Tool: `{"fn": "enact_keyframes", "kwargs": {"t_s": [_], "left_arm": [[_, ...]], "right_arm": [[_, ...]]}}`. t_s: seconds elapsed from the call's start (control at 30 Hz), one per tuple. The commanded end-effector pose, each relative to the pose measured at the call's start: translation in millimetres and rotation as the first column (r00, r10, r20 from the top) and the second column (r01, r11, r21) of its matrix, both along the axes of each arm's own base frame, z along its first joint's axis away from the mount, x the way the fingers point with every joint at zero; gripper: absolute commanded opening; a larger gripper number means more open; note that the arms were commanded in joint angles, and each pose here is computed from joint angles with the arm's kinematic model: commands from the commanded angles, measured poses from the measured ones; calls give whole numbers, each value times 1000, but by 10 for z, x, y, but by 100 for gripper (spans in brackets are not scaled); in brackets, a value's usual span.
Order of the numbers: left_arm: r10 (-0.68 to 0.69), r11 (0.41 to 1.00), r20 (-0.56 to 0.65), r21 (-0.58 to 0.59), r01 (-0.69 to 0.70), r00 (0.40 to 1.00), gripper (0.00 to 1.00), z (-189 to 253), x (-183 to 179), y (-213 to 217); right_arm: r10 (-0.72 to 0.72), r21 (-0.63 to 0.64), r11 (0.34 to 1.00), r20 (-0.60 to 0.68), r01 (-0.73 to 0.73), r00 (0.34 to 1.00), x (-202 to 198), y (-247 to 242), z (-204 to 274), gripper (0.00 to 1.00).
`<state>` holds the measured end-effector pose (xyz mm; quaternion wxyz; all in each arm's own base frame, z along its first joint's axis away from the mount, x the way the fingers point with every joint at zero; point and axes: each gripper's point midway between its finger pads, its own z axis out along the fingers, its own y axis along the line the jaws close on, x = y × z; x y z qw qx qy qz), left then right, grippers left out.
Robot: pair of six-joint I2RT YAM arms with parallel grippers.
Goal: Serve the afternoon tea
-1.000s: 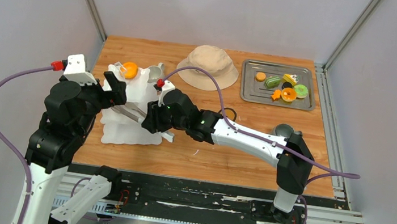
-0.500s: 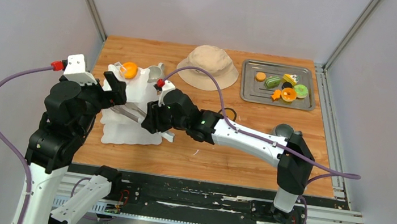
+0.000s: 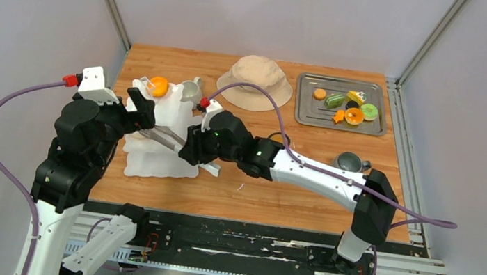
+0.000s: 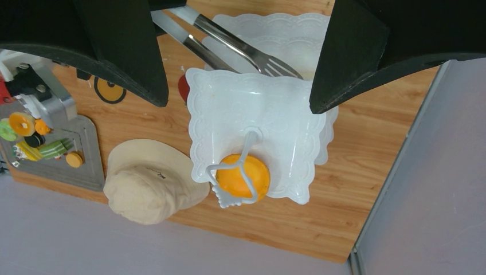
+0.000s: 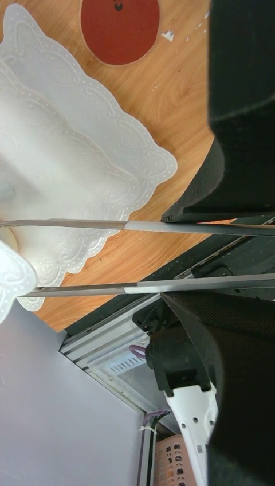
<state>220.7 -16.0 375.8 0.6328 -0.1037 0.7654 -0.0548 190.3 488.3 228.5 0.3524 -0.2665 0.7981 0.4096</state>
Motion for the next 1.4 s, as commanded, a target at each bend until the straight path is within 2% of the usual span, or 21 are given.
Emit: {"fn": "enact_keyframes", "kwargs": {"t_s": [0.0,0.2,0.27,0.33,0.47,0.63,0.8,0.93,1.07,1.17,1.37], "left_arm": [[-1,1000,18,2,1,1000,98,52,-3,1],[2,1000,34,9,-3,999,98,123,-18,18],[-6,1000,36,6,5,999,98,141,-15,3],[-23,1000,36,5,23,999,98,152,-5,-31],[-94,996,7,-4,94,996,98,118,80,-184],[-172,985,-13,-31,171,985,98,105,146,-357],[-164,986,6,-25,164,986,98,169,117,-330],[-159,987,-3,-25,159,987,98,135,136,-328],[-157,987,-12,-22,156,988,98,92,188,-336],[-161,987,-13,-24,160,987,98,84,212,-350],[-149,989,-13,-16,149,989,98,76,230,-330]], "right_arm": [[29,67,997,62,-33,998,-143,-151,357,43],[40,-18,999,51,-39,998,-315,-601,83,12],[-12,-46,999,88,16,996,-285,-843,56,4],[-118,-94,987,147,133,982,-153,-1172,44,1],[-298,-142,928,277,346,913,115,-1842,95,1],[-499,-249,744,410,620,763,662,-2771,37,1],[-660,-289,566,402,772,635,1169,-3623,-29,4],[-738,-341,463,362,818,569,1473,-4102,-164,12],[-800,-375,418,281,827,531,1727,-4379,-344,17],[-821,-386,423,220,819,527,1914,-4431,-472,17],[-855,-377,405,166,833,491,2259,-4500,-578,31]]}}
